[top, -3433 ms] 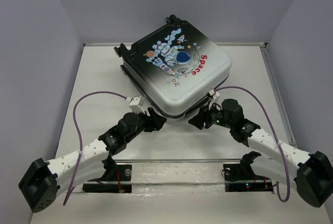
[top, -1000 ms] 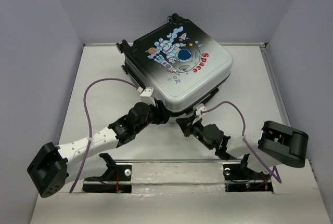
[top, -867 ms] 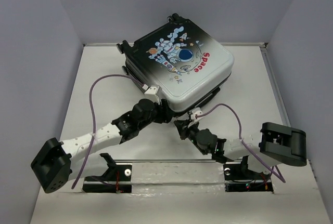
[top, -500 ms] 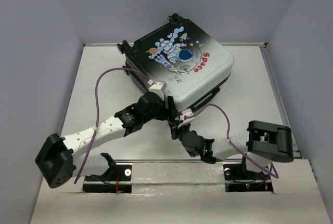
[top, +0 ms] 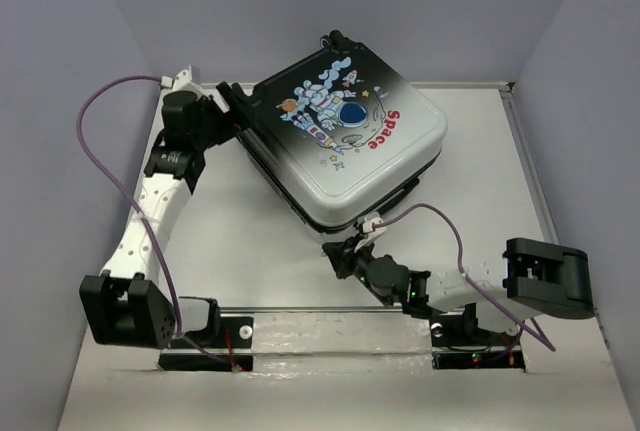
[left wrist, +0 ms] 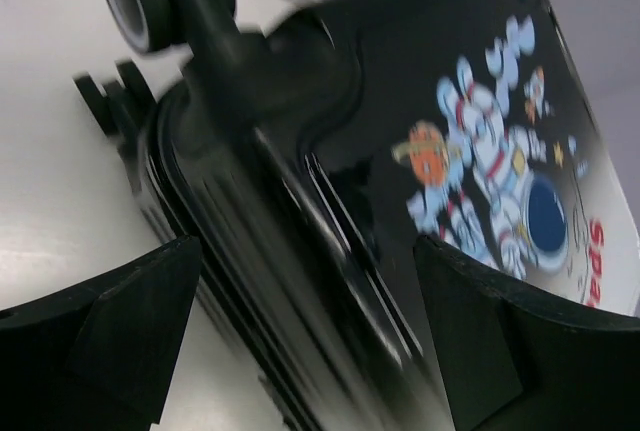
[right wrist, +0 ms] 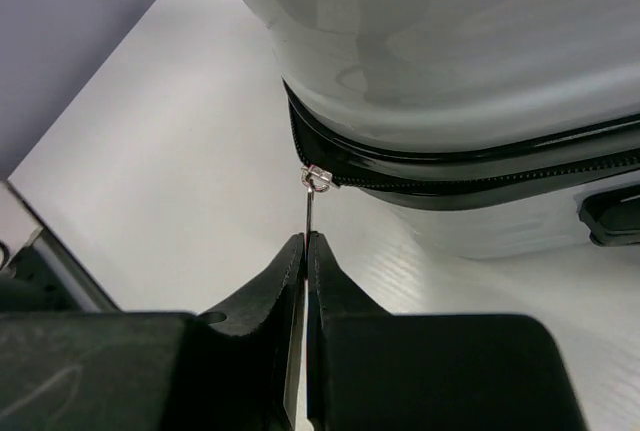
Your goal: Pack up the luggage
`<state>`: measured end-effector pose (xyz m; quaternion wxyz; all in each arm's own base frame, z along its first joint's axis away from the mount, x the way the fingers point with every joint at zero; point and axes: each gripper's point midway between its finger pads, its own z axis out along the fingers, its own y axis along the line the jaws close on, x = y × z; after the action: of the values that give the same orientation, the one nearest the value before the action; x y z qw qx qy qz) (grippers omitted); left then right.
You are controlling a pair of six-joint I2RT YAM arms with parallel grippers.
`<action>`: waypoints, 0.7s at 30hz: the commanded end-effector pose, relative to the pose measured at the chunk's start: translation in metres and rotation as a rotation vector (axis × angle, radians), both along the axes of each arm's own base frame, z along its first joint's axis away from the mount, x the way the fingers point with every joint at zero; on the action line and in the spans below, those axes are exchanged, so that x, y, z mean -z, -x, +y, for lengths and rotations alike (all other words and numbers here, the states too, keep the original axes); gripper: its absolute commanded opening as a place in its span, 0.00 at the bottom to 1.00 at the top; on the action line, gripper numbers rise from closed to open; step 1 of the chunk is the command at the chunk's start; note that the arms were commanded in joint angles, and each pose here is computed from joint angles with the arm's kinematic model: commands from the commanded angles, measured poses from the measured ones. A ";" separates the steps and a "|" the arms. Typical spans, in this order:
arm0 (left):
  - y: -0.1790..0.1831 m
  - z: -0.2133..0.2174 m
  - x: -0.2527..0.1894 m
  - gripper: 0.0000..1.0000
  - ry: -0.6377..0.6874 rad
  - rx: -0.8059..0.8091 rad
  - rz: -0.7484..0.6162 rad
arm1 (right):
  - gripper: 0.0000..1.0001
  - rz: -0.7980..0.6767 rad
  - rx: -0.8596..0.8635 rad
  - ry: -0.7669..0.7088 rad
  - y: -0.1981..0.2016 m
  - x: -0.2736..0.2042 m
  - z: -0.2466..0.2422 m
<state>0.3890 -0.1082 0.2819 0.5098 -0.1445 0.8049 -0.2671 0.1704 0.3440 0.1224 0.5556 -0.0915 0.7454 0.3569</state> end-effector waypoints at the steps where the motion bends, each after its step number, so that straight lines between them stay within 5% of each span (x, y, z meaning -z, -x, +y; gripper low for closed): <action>1: -0.044 0.020 -0.016 0.99 0.072 -0.025 -0.039 | 0.07 0.091 -0.258 -0.018 0.056 0.009 0.033; 13: -0.143 0.027 0.014 0.99 0.122 -0.029 0.051 | 0.07 0.113 -0.265 -0.003 0.059 0.019 0.028; 21: -0.161 0.006 0.004 0.96 0.272 0.048 -0.002 | 0.07 0.125 -0.259 0.010 0.059 0.024 0.028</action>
<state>0.5382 -0.0859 0.2168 0.4323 -0.2262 0.8145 -0.3140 0.1336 0.3675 0.1180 0.4956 -0.1329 0.7473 0.4222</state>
